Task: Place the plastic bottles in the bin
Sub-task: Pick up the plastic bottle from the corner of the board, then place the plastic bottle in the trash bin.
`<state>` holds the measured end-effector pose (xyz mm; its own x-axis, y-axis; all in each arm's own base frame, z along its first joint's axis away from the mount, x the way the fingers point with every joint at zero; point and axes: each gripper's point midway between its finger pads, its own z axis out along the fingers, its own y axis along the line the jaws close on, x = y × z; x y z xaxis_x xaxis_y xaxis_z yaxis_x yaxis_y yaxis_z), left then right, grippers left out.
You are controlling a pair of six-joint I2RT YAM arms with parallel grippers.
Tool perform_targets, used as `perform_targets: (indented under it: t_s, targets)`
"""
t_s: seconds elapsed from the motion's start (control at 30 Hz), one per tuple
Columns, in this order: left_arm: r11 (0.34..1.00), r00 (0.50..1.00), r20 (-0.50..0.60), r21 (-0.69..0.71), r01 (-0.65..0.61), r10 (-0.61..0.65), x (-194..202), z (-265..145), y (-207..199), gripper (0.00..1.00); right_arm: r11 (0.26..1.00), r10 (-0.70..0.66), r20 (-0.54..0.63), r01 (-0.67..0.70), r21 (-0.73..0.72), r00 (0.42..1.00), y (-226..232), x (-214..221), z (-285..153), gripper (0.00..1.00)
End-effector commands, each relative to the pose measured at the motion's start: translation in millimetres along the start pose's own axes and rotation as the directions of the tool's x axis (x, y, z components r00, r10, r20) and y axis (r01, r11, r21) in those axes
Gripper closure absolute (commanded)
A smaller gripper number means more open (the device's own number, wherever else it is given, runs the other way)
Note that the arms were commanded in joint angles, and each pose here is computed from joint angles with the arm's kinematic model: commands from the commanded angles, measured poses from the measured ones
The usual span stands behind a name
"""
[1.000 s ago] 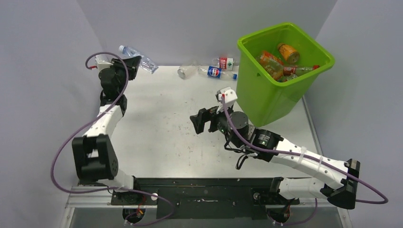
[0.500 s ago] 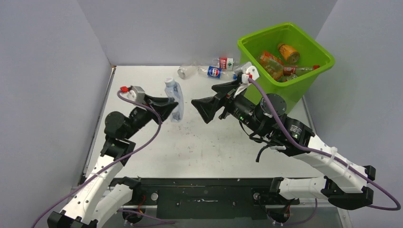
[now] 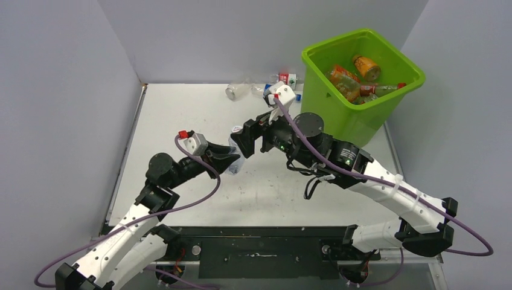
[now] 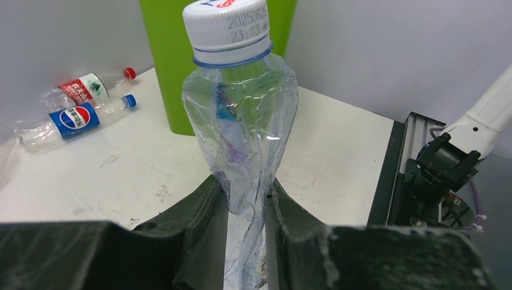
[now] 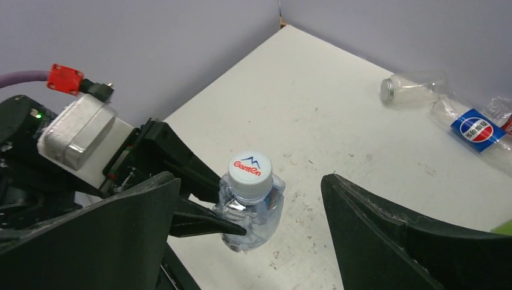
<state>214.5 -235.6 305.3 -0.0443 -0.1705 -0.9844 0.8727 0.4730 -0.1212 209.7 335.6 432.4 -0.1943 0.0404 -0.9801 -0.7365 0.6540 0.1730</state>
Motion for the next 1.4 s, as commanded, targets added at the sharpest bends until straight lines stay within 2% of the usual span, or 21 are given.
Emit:
perform_targets:
  t_s: [0.0,0.3,0.4,0.53,0.57,0.6,0.63,0.7,0.73,0.77,0.9,0.97,1.03,1.17,1.2,1.37]
  targets:
    - [0.998,0.996,0.068,0.012,-0.055,0.054,-14.4,-1.5,-6.9,1.0,0.998,0.022,0.025,-0.024,0.05,0.999,-6.1,-1.2,8.1,0.11]
    - [0.997,0.993,0.09,-0.005,-0.081,0.082,-18.8,-7.7,-9.9,1.0,0.999,0.027,-0.083,-0.024,0.043,0.996,0.9,31.8,36.0,0.28]
    - [0.996,0.991,0.103,0.002,-0.085,0.084,-22.0,-8.5,-13.1,1.0,0.997,0.029,-0.121,-0.02,0.073,0.992,-4.9,47.1,40.5,0.38]
    - [0.997,0.991,0.113,0.012,-0.079,0.077,-24.2,-8.7,-16.6,1.0,0.995,0.04,-0.131,-0.028,0.098,0.991,-9.5,51.0,42.8,0.67]
    - [0.997,0.991,0.117,0.007,-0.071,0.07,-25.2,-8.8,-16.4,1.0,0.995,0.042,-0.13,-0.029,0.098,0.991,-9.8,49.9,42.8,0.82]
    - [0.998,0.991,0.119,0.002,-0.058,0.057,-25.7,-8.8,-16.0,1.0,0.995,0.044,-0.123,-0.031,0.099,0.991,-10.4,45.9,41.7,0.93]
    - [0.999,0.991,0.122,-0.001,-0.047,0.047,-26.5,-9.1,-15.9,0.9,0.995,0.046,-0.112,-0.035,0.098,0.993,-10.2,41.0,39.9,0.94]
    - [1.0,0.99,0.136,-0.011,-0.026,0.027,-30.2,-10.3,-15.6,0.44,0.996,0.034,-0.078,-0.027,0.091,0.996,-9.6,23.9,32.9,0.95]
    - [1.0,0.989,0.147,-0.017,-0.016,0.018,-32.1,-11.3,-15.2,0.12,0.995,0.025,-0.056,-0.019,0.095,0.998,-11.0,11.6,27.2,0.95]
    - [1.0,0.986,0.164,-0.026,-0.006,0.01,-35.5,-12.8,-14.7,0.02,0.994,0.005,-0.03,-0.002,0.11,1.0,-14.4,-3.4,20.1,0.95]
    - [0.993,0.971,0.238,-0.111,0.051,-0.023,-47.9,-21.7,-3.3,0.04,0.962,-0.074,0.124,0.039,0.269,0.99,-45.9,-80.3,-28.2,0.95]
    - [0.982,0.96,0.279,-0.176,0.074,-0.023,-55.2,-27.0,7.1,0.04,0.911,-0.122,0.222,0.021,0.412,0.967,-73.4,-120.4,-62.8,0.95]
    - [0.969,0.953,0.302,-0.228,0.092,-0.02,-59.2,-31.6,16.6,0.04,0.823,-0.193,0.271,0.006,0.568,0.943,-102.8,-145.4,-95.2,0.95]
    - [0.937,0.948,0.314,-0.317,0.148,-0.044,-59.0,-36.6,36.0,0.04,0.501,-0.301,0.238,-0.059,0.863,0.923,-162.2,-164.0,-149.1,0.95]
    - [0.926,0.949,0.312,-0.341,0.161,-0.05,-58.3,-37.3,40.7,0.04,0.437,-0.311,0.252,-0.098,0.894,0.916,-178.3,-169.1,-159.2,0.95]
    - [0.878,0.938,0.337,-0.423,0.225,-0.078,-61.2,-45.4,56.4,0.04,0.253,-0.337,0.295,-0.215,0.943,0.894,-224.3,-178.5,-179.9,0.95]
